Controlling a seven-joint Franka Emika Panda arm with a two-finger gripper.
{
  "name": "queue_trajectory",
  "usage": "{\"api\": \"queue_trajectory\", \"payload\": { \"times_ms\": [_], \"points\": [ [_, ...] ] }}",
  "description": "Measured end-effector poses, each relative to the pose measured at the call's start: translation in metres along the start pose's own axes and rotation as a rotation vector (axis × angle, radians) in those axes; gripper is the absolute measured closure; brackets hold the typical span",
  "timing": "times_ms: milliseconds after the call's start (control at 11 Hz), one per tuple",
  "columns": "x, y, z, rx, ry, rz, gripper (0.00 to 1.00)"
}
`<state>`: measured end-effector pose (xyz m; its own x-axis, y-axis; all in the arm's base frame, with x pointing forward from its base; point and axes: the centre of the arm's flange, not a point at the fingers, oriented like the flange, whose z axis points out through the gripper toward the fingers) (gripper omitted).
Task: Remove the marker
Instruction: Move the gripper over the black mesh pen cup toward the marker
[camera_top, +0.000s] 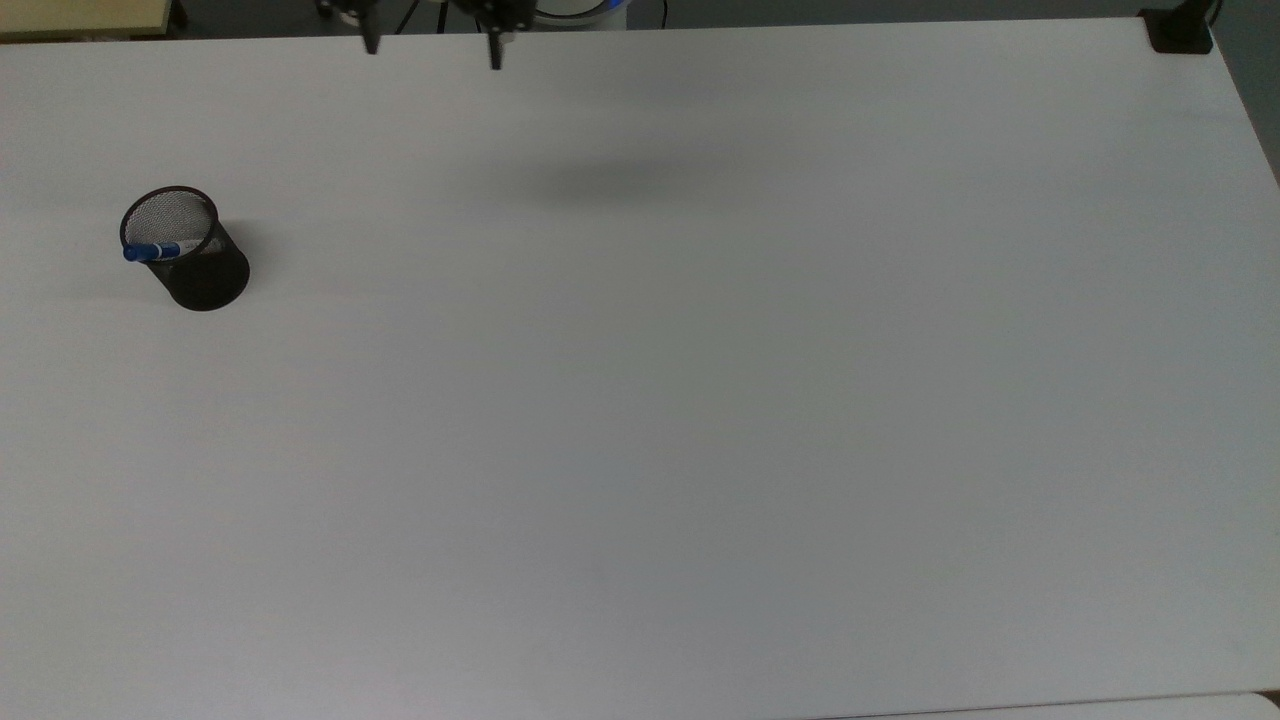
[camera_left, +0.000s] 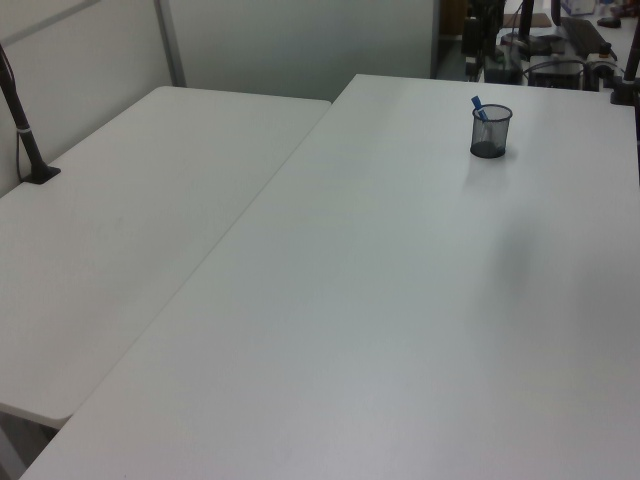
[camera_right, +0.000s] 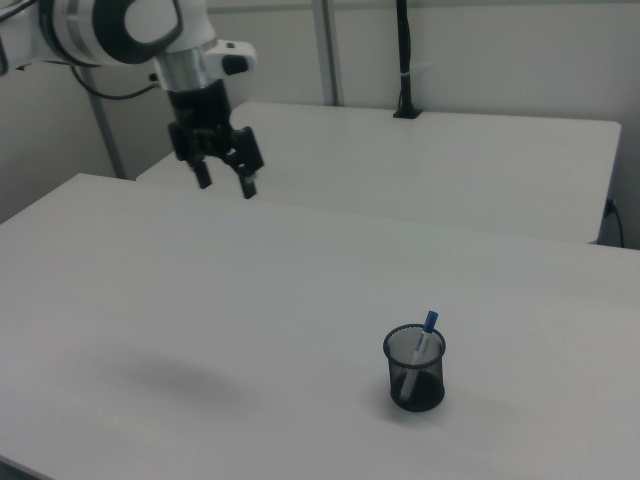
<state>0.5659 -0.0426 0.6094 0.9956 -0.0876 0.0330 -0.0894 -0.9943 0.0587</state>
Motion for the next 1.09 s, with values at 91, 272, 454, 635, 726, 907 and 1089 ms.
{"api": "queue_trajectory", "payload": {
  "times_ms": [91, 272, 454, 635, 726, 907, 1089],
  "points": [
    [0.005, 0.023, 0.001, -0.001, 0.027, 0.04, 0.0],
    [0.017, 0.073, 0.015, -0.009, 0.071, 0.094, 0.0],
    [0.031, 0.122, 0.038, -0.026, 0.115, 0.086, 0.0],
    [0.044, 0.172, 0.066, -0.05, 0.169, 0.105, 0.0],
    [0.049, 0.191, 0.082, -0.061, 0.19, 0.123, 0.0],
    [0.057, 0.217, 0.115, -0.077, 0.191, 0.117, 0.0],
    [0.058, 0.236, 0.145, -0.078, 0.165, 0.101, 0.0]
  ]
}}
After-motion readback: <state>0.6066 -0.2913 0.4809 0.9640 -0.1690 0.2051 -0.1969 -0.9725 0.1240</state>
